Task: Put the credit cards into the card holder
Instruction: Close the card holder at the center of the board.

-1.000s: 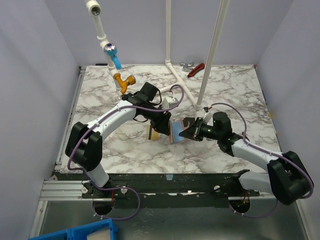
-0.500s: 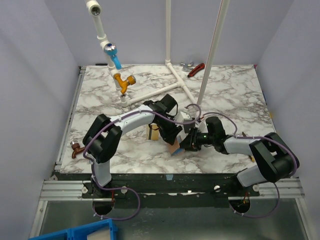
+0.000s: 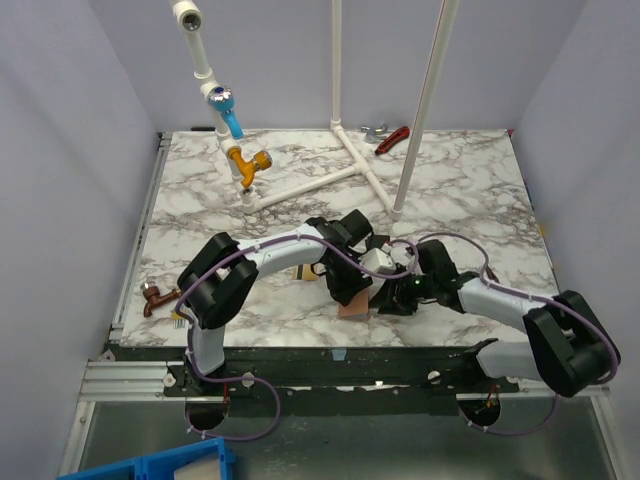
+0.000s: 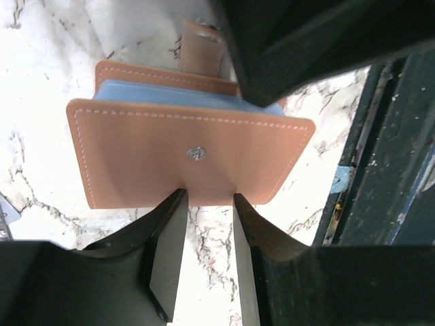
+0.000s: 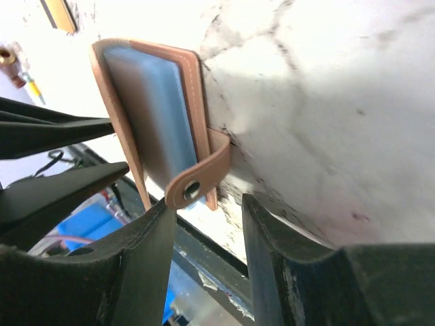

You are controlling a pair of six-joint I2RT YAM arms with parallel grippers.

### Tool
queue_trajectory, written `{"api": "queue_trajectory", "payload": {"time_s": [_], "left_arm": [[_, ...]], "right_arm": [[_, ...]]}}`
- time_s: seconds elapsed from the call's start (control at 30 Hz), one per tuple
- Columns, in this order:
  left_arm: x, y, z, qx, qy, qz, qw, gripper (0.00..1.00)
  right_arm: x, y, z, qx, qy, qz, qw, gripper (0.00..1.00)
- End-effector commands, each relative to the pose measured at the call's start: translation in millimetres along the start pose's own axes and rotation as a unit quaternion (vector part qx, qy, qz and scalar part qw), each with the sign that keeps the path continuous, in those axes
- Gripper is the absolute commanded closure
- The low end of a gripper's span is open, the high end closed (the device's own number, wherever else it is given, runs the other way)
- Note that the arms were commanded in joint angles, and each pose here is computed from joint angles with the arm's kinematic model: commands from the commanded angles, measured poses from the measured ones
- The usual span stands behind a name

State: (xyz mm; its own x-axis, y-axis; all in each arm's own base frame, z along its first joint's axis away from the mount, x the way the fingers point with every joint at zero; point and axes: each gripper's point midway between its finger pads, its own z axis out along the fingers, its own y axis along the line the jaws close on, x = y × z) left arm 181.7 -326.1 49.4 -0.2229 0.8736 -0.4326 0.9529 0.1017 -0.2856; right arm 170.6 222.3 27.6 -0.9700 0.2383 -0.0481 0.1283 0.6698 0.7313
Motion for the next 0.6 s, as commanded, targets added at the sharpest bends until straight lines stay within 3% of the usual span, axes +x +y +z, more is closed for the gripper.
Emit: {"api": "queue_trajectory", "payload": {"time_s": [0.0, 0.17, 0.43, 0.57], "left_arm": [[10.5, 14.4, 8.3, -0.027, 0.025, 0.014, 0.999, 0.65], [8.9, 15.3, 12.6, -0.039, 0.031, 0.029, 0.998, 0.65], [10.5, 13.7, 20.6, -0.063, 0.045, 0.062, 0.995, 0.65], [13.5, 13.8, 25.6, -0.074, 0.054, 0.079, 0.993, 0.65]], "right_arm": [[-15.1, -27.9, -22.4, 0.115, -0.064, 0.005, 0.991, 0.55], [-27.3, -24.4, -31.1, 0.123, -0.101, 0.001, 0.987, 0.58], [-40.4, -6.8, -21.9, 0.109, -0.089, -0.007, 0.990, 0.60], [-47.1, -5.5, -19.4, 0.114, -0.094, -0.007, 0.989, 0.71]]}}
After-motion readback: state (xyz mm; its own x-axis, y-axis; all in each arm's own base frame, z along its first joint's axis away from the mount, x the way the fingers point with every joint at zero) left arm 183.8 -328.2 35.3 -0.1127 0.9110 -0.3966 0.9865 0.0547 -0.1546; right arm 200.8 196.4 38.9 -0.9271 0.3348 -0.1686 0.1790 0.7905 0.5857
